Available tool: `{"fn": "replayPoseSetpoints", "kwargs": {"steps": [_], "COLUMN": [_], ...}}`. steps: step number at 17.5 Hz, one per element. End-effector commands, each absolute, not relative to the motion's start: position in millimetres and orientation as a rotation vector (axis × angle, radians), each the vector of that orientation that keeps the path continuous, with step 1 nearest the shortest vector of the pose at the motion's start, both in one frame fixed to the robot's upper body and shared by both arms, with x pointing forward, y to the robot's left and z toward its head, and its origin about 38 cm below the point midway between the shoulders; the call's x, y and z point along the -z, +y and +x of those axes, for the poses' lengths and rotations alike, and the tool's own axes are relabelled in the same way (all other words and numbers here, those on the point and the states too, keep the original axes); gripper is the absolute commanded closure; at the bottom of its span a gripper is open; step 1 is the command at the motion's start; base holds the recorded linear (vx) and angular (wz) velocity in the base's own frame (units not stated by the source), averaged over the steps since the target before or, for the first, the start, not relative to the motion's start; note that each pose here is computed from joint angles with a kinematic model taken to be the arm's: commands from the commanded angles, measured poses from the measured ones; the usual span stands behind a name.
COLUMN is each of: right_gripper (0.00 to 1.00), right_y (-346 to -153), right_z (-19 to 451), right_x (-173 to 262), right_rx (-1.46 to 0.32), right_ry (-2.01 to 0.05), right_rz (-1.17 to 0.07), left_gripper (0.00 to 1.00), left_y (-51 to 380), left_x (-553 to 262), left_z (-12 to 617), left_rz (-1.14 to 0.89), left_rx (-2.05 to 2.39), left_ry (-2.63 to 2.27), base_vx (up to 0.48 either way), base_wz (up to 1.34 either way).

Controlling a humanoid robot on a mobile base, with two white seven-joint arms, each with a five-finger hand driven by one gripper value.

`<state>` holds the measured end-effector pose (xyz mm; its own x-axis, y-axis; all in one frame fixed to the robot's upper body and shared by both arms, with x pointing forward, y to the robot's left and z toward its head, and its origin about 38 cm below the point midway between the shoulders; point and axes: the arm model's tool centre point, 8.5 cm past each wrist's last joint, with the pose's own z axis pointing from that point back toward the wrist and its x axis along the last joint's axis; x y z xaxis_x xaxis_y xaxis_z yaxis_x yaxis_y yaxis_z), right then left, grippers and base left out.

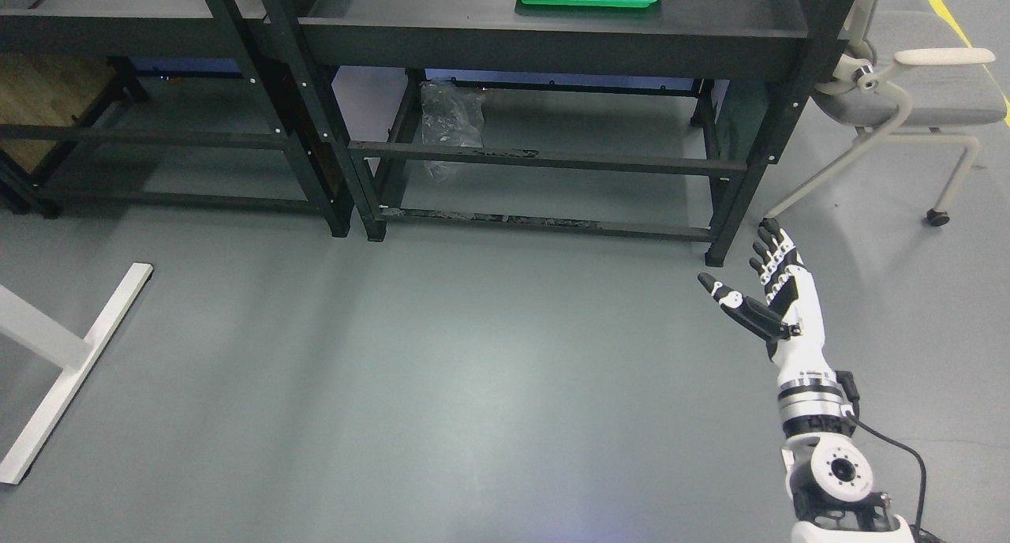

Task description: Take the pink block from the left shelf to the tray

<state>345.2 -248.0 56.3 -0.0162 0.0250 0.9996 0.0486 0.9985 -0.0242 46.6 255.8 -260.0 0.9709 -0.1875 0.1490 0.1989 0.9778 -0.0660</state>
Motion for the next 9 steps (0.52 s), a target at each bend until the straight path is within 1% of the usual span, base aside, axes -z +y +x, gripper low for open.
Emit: {"fn": "replayPoseSetpoints", "kwargs": {"steps": [1,4,6,9], "right_gripper": [0.00,0.00,0.00,0.00], "right_y": [-265.8,-265.3,-264.3,-272.3], "right_z": [345,345,358,371], "right_x": [-76,-93,-111,-132], "right_rx": [0.040,0.037,0.032,0.044], "right_ry": [-1.693,-1.836,-1.900,-1.954], "right_rz": [-0.086,-0.084,-0.088,-0.117], "left_gripper": [0.00,0.00,0.00,0.00], "left_y": [265,265,265,265], "left_x": [259,259,259,259], "left_z": [52,52,52,52], "left_rz": [-0.067,-0.067,-0.067,-0.067], "left_rx": [0.197,0.197,0.197,0.197], "left_ry": [-0.159,-0.159,-0.159,-0.159], "base_vx": [0.016,0.030,0.044,0.045], "base_wz": [0.04,0.04,0.01,-0.02]}}
